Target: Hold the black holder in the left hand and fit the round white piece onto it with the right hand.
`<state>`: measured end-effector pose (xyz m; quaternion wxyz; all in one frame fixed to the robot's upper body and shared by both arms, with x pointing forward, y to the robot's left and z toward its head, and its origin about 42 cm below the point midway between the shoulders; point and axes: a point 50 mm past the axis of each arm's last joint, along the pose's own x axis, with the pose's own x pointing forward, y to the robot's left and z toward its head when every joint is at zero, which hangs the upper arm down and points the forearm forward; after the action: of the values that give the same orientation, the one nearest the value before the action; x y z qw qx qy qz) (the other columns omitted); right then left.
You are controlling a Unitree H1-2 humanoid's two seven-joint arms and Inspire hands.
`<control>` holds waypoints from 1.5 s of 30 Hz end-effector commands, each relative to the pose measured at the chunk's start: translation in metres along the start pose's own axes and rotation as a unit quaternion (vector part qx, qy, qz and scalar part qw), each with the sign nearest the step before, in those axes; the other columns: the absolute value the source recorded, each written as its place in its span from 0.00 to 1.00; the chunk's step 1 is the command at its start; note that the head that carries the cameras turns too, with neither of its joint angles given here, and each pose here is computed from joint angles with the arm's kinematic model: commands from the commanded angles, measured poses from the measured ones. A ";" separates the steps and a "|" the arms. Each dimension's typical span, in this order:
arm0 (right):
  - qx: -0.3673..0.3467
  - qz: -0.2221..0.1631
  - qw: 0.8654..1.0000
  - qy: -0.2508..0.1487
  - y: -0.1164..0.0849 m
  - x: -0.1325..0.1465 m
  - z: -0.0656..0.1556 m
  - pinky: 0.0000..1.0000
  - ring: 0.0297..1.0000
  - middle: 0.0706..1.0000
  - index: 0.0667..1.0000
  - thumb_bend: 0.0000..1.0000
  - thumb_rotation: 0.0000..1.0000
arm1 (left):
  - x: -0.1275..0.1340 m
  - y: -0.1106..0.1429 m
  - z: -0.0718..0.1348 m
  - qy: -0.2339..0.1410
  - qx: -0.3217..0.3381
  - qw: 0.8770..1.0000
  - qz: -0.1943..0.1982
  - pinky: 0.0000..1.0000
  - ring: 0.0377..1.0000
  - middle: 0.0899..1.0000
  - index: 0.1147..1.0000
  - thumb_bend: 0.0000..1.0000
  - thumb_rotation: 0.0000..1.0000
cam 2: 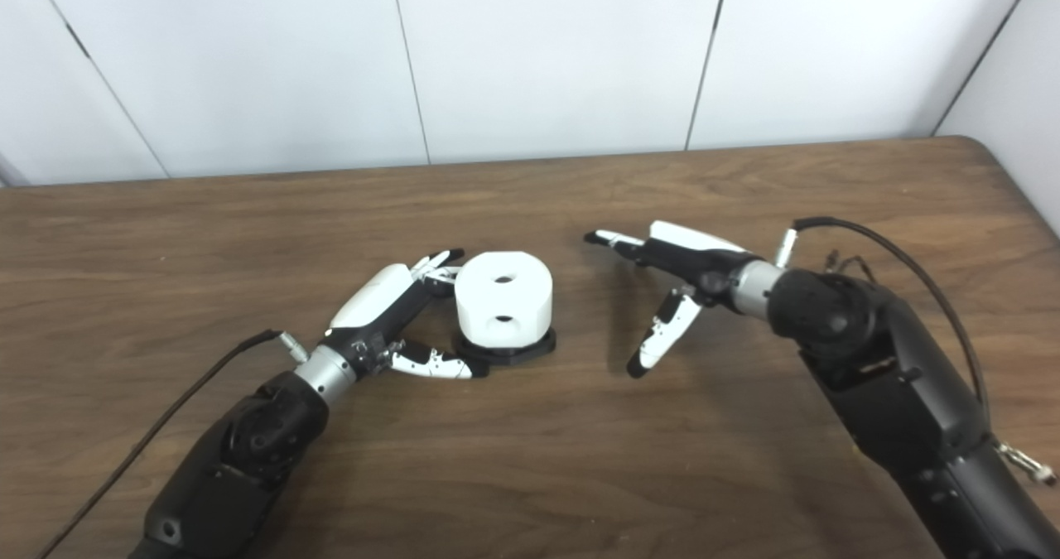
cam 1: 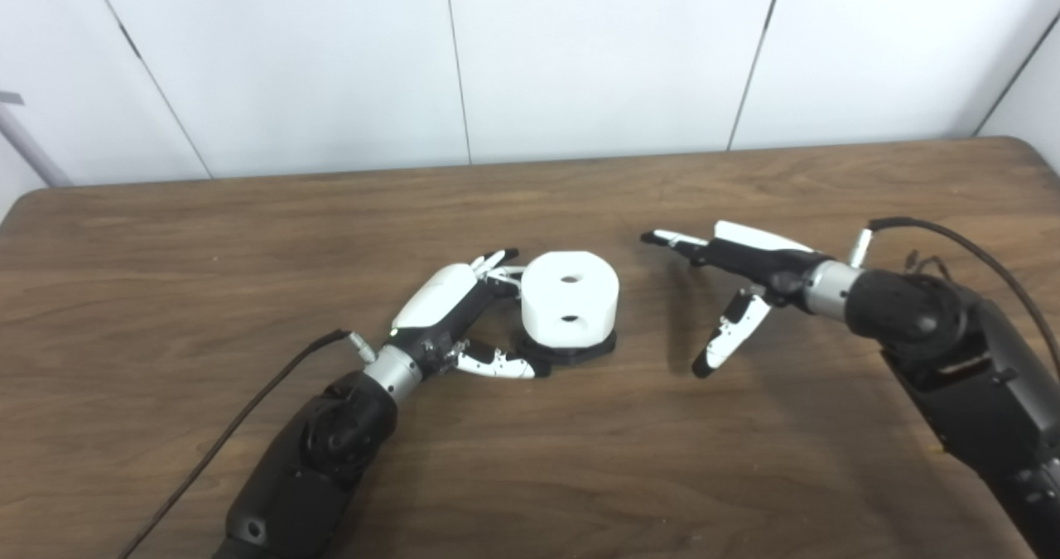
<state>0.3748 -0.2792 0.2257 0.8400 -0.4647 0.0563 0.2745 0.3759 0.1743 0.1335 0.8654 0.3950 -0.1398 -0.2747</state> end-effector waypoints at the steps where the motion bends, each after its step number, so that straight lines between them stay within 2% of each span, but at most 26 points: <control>1: 0.007 -0.049 0.999 -0.001 -0.002 -0.003 0.000 0.90 1.00 1.00 0.98 0.79 0.03 | -0.003 0.013 -0.011 0.009 0.007 1.000 0.001 1.00 1.00 0.85 0.41 0.52 0.05; 5: 0.062 -0.111 0.992 -0.022 0.013 0.000 0.005 0.89 0.98 0.99 0.95 0.65 0.03 | -0.006 0.016 -0.014 0.015 0.012 1.000 0.003 1.00 1.00 0.85 0.41 0.52 0.06; 8: 0.124 -0.160 0.978 -0.045 0.026 0.003 0.008 0.88 0.96 0.98 0.92 0.58 0.06 | -0.008 0.018 -0.015 0.027 0.027 0.999 0.007 1.00 1.00 0.88 0.42 0.52 0.06; 9: 0.144 -0.179 0.972 -0.050 0.030 0.005 0.010 0.87 0.95 0.96 0.91 0.57 0.08 | -0.009 0.019 -0.016 0.030 0.036 0.999 0.006 1.00 1.00 0.89 0.46 0.62 0.07; 10: 0.159 -0.197 0.966 -0.055 0.035 0.006 0.011 0.87 0.94 0.95 0.90 0.57 0.11 | -0.010 0.020 -0.016 0.035 0.046 0.998 0.003 1.00 1.00 0.90 0.55 0.81 0.10; 11: 0.170 -0.211 0.961 -0.060 0.038 0.007 0.014 0.87 0.93 0.94 0.89 0.56 0.14 | -0.010 0.021 -0.017 0.040 0.055 0.998 0.000 1.00 1.00 0.92 0.62 0.90 0.12; 12: 0.180 -0.225 0.955 -0.066 0.041 0.009 0.016 0.87 0.93 0.93 0.89 0.55 0.17 | -0.010 0.022 -0.018 0.049 0.063 0.997 -0.007 1.00 1.00 0.95 0.68 0.95 0.15; 13: 0.189 -0.238 0.950 -0.072 0.043 0.011 0.018 0.87 0.93 0.93 0.90 0.52 0.22 | -0.011 0.025 -0.018 0.058 0.069 0.996 -0.014 1.00 1.00 0.98 0.82 0.98 0.19; 14: 0.197 -0.248 0.946 -0.075 0.045 0.012 0.020 0.86 0.92 0.93 0.90 0.51 0.25 | -0.011 0.027 -0.018 0.065 0.071 0.995 -0.018 1.00 1.00 0.99 0.91 0.99 0.21; 16: 0.227 -0.267 0.933 -0.080 0.048 0.015 0.023 0.85 0.92 0.93 0.91 0.49 0.32 | -0.014 0.033 -0.020 0.077 0.071 0.994 -0.021 1.00 1.00 1.00 0.98 1.00 0.23; 18: 0.251 -0.284 0.922 -0.082 0.051 0.019 0.023 0.85 0.91 0.93 0.91 0.46 0.44 | -0.019 0.041 -0.025 0.084 0.062 0.994 -0.019 1.00 1.00 1.00 1.00 1.00 0.25; 21: 0.271 -0.291 0.914 -0.078 0.059 0.022 0.021 0.87 0.93 0.94 0.91 0.45 0.66 | -0.027 0.053 -0.032 0.097 0.043 0.994 -0.021 1.00 1.00 1.00 1.00 1.00 0.25; 24: 0.289 -0.294 0.908 -0.081 0.066 0.025 0.020 0.86 0.92 0.93 0.90 0.46 0.78 | -0.036 0.065 -0.039 0.105 0.015 0.994 -0.028 1.00 1.00 1.00 1.00 1.00 0.22; 27: 0.304 -0.299 0.901 -0.085 0.071 0.027 0.018 0.88 0.92 0.91 0.89 0.47 0.83 | -0.045 0.075 -0.045 0.113 -0.008 0.993 -0.029 1.00 1.00 1.00 1.00 1.00 0.20; 34: 0.344 -0.312 0.881 -0.087 0.077 0.027 0.009 0.86 0.92 0.91 0.87 0.46 0.76 | -0.067 0.101 -0.053 0.118 -0.046 0.992 -0.026 1.00 1.00 1.00 1.00 1.00 0.16; 35: 0.352 -0.312 0.878 -0.090 0.079 0.028 0.006 0.86 0.92 0.91 0.87 0.46 0.75 | -0.070 0.102 -0.054 0.118 -0.062 0.991 -0.015 1.00 1.00 1.00 1.00 1.00 0.18; 37: 0.371 -0.311 0.870 -0.097 0.083 0.029 0.001 0.86 0.93 0.92 0.87 0.44 0.75 | -0.078 0.100 -0.056 0.120 -0.086 0.989 0.019 1.00 1.00 1.00 1.00 1.00 0.30; 39: 0.387 -0.307 0.864 -0.103 0.087 0.030 -0.005 0.90 0.95 0.94 0.90 0.40 0.79 | -0.082 0.091 -0.057 0.125 -0.110 0.983 0.078 0.94 1.00 1.00 1.00 0.98 0.53; 41: 0.397 -0.302 0.860 -0.111 0.091 0.032 -0.009 0.94 0.96 0.95 0.93 0.38 0.85 | -0.082 0.081 -0.057 0.121 -0.135 0.975 0.126 0.93 1.00 1.00 1.00 0.94 0.67; 42: 0.403 -0.301 0.857 -0.115 0.094 0.033 -0.011 0.98 0.98 0.95 0.96 0.41 0.92 | -0.080 0.075 -0.058 0.116 -0.148 0.971 0.148 0.94 1.00 1.00 1.00 0.90 0.77; 43: 0.407 -0.300 0.855 -0.117 0.096 0.034 -0.013 0.99 0.98 0.96 0.97 0.43 0.95 | -0.079 0.070 -0.058 0.113 -0.156 0.968 0.162 0.95 1.00 1.00 1.00 0.90 0.81; 45: 0.407 -0.297 0.856 -0.115 0.102 0.035 -0.017 1.00 0.99 0.96 0.98 0.48 0.98 | -0.076 0.057 -0.057 0.104 -0.191 0.954 0.208 0.95 1.00 1.00 1.00 0.89 0.88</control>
<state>0.3515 -0.2386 0.1223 0.9977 -0.0467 -0.0478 0.0091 0.3577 0.2830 0.1346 0.9683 0.2260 -0.0580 -0.0893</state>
